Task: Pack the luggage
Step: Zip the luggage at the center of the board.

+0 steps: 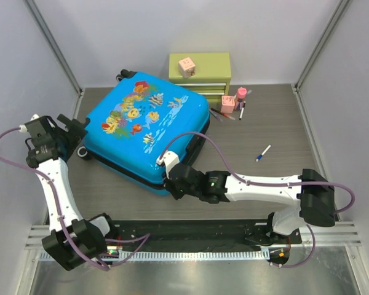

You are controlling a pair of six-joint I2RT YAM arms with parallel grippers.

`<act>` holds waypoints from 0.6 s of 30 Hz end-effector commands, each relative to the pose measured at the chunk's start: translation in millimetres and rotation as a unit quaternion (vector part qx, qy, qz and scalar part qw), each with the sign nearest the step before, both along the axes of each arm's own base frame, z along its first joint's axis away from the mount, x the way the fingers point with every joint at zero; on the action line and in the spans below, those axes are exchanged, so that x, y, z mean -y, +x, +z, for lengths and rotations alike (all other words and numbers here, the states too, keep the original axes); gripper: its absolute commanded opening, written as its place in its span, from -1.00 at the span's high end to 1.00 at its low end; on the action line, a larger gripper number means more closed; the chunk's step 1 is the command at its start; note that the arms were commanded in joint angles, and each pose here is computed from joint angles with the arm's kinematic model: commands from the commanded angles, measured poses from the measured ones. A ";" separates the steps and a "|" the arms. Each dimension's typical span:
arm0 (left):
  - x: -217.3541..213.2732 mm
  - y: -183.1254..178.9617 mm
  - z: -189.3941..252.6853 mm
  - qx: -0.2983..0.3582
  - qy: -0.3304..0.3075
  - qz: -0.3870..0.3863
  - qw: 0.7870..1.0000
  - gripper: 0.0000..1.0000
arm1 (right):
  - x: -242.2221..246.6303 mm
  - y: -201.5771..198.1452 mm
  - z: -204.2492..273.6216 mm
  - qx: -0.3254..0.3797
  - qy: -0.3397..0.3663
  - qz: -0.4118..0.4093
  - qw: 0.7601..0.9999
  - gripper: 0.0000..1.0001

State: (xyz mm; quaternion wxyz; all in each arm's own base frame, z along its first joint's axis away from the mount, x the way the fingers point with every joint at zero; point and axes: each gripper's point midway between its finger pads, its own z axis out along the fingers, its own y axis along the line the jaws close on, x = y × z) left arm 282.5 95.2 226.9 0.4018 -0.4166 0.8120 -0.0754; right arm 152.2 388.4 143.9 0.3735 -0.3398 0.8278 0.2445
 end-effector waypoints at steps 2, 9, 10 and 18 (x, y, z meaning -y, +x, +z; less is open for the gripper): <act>-17.9 40.7 38.7 0.127 -0.055 0.038 0.990 -1.00 | -14.6 31.9 109.7 0.080 0.176 -0.056 0.980 0.97; -39.7 72.6 20.2 0.135 -0.107 0.089 0.981 -1.00 | -13.1 32.1 102.6 0.076 0.171 -0.050 0.981 0.97; -41.4 76.2 20.4 0.138 -0.110 0.091 0.980 -1.00 | -13.3 32.7 102.7 0.077 0.170 -0.050 0.981 0.97; -49.0 101.5 1.3 0.124 -0.124 0.096 0.980 -1.00 | -11.2 32.5 95.1 0.072 0.165 -0.047 0.983 0.98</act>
